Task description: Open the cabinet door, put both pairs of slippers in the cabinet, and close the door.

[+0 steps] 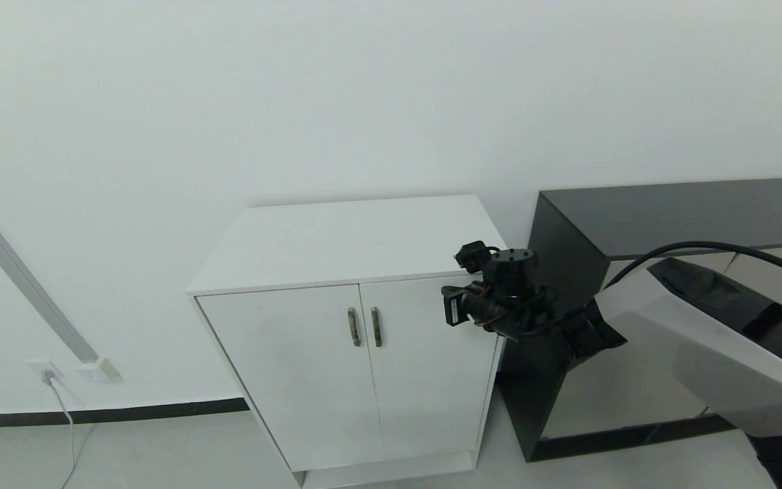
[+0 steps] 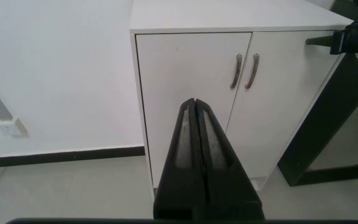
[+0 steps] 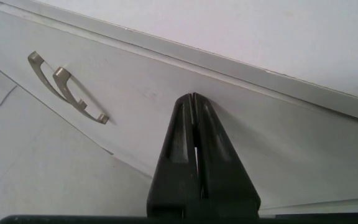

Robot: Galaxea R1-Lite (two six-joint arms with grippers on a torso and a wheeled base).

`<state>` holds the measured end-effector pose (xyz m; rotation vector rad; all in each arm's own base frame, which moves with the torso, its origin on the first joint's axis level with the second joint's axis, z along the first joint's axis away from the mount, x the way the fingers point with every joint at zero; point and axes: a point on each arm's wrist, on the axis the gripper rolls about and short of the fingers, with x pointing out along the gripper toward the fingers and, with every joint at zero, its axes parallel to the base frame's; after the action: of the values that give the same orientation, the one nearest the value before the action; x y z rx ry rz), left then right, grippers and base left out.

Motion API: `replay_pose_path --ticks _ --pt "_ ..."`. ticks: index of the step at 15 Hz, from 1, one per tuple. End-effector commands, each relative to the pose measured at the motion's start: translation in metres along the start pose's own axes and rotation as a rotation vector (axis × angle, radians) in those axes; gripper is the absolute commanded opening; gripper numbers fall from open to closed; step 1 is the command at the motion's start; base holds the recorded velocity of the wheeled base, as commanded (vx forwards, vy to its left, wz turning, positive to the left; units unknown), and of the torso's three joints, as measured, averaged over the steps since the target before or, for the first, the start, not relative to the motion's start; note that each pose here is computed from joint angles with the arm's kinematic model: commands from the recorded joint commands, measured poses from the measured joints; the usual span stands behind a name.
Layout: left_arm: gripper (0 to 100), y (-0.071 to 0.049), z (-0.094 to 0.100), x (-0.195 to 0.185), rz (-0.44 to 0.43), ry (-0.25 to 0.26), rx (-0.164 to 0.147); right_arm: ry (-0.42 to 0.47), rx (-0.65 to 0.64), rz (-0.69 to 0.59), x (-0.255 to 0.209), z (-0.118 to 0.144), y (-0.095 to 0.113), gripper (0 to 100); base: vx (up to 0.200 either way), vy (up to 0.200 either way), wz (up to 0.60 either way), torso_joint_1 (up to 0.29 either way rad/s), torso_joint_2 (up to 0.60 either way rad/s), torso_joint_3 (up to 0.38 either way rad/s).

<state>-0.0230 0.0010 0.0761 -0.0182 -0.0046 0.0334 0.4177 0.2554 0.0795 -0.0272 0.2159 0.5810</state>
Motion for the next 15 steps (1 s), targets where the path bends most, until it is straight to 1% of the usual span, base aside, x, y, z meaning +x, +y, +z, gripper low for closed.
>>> replay_pose_path --ticks 1,4,8,12,14,15 --pt "0 0.000 0.000 0.000 0.000 0.001 0.000 -0.003 0.000 0.000 0.001 0.000 0.000 0 0.000 0.000 0.00 0.000 0.00 0.000" --pt "0 0.000 0.000 0.000 0.000 0.001 0.000 -0.008 0.000 0.000 0.003 0.001 -0.001 0 0.000 0.000 0.00 0.000 0.00 0.000" --pt "0 0.000 0.000 0.000 0.000 0.001 0.000 -0.002 0.000 -0.022 0.008 -0.006 -0.001 0 0.000 0.000 0.00 0.000 0.00 0.000" --pt "0 0.000 0.000 0.000 0.000 0.001 0.000 -0.013 0.001 -0.018 0.001 0.002 0.001 0 0.000 0.000 0.00 0.000 0.00 0.000" --pt "0 0.000 0.000 0.000 0.000 0.001 0.000 0.000 0.000 -0.001 -0.018 0.009 0.010 0 0.000 0.000 0.00 0.000 0.00 0.000" --pt "0 0.000 0.000 0.000 0.000 0.001 0.000 -0.016 -0.006 0.019 -0.037 0.014 0.021 0 0.000 0.000 0.00 0.000 0.00 0.000"
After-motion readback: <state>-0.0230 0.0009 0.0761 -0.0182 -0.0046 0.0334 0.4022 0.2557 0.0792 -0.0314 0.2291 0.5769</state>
